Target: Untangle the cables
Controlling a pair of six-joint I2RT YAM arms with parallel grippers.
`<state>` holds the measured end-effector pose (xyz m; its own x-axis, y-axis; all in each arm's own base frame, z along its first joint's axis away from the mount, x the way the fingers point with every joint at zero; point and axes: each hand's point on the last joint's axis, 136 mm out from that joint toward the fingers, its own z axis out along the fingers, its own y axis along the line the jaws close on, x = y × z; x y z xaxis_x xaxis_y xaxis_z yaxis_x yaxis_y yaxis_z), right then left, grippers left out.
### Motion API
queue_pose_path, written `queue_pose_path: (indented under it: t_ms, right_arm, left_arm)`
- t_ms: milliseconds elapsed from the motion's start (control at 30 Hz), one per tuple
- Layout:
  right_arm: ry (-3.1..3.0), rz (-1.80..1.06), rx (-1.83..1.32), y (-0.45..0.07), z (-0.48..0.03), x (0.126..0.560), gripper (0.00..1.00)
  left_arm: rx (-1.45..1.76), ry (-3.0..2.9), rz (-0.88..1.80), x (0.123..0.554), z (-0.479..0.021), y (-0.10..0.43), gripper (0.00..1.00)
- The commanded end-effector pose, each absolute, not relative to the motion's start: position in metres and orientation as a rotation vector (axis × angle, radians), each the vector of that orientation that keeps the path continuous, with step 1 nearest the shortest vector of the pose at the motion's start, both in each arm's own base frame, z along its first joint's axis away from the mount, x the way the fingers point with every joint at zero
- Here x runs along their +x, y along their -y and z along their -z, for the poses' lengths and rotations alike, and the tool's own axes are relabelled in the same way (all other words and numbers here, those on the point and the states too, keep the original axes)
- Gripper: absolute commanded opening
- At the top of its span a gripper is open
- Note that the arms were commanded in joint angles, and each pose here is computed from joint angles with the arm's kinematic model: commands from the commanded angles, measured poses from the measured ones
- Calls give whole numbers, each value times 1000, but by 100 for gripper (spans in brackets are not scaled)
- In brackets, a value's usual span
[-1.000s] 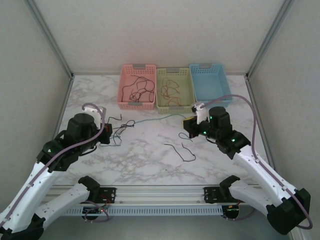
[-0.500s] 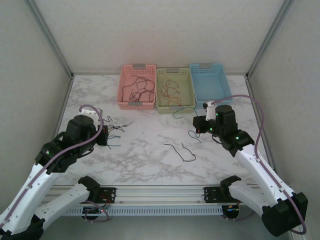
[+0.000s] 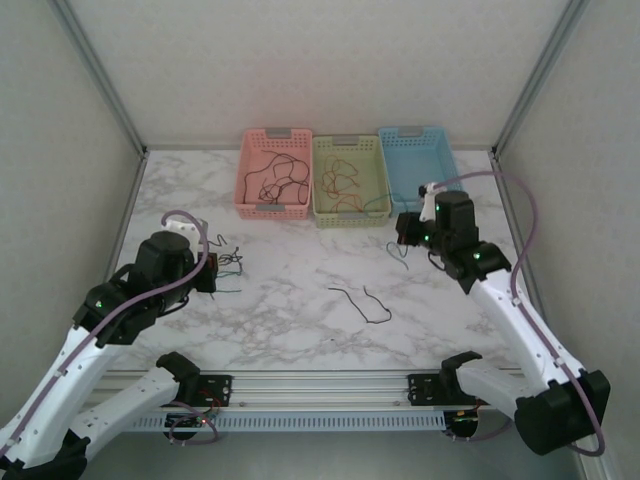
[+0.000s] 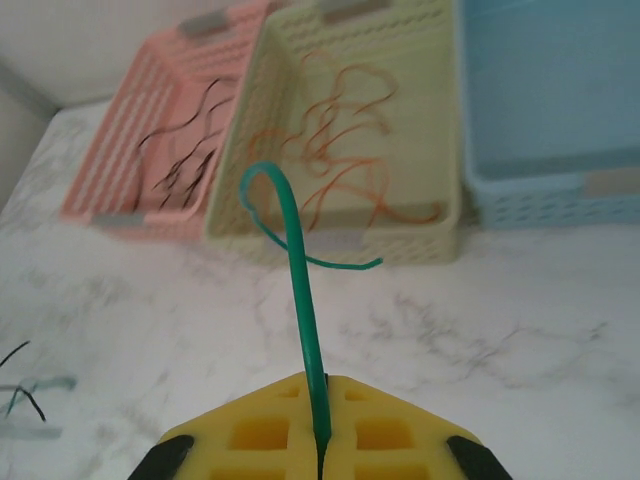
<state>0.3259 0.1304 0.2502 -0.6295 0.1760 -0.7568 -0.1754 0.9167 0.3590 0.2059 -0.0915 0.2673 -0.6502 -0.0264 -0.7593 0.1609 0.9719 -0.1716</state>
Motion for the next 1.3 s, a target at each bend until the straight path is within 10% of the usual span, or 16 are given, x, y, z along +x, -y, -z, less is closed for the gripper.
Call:
queue_pose_path:
  t_ms: [0, 533, 1067, 1267]
  right_arm:
    - [-2148, -339, 230, -96, -272, 362, 0]
    - [-2187, -208, 568, -47, -240, 536, 0]
    - [-2260, -309, 667, -43, -170, 612, 0]
    - [-2281, -310, 619, -45, -163, 616, 55]
  left_arm:
    - [102, -2249, 294, 205, -266, 91, 0]
    - [140, -2238, 307, 195, -256, 89, 0]
    - [145, -2244, 317, 194, -254, 91, 0]
    - [151, -2249, 328, 194, -254, 93, 0]
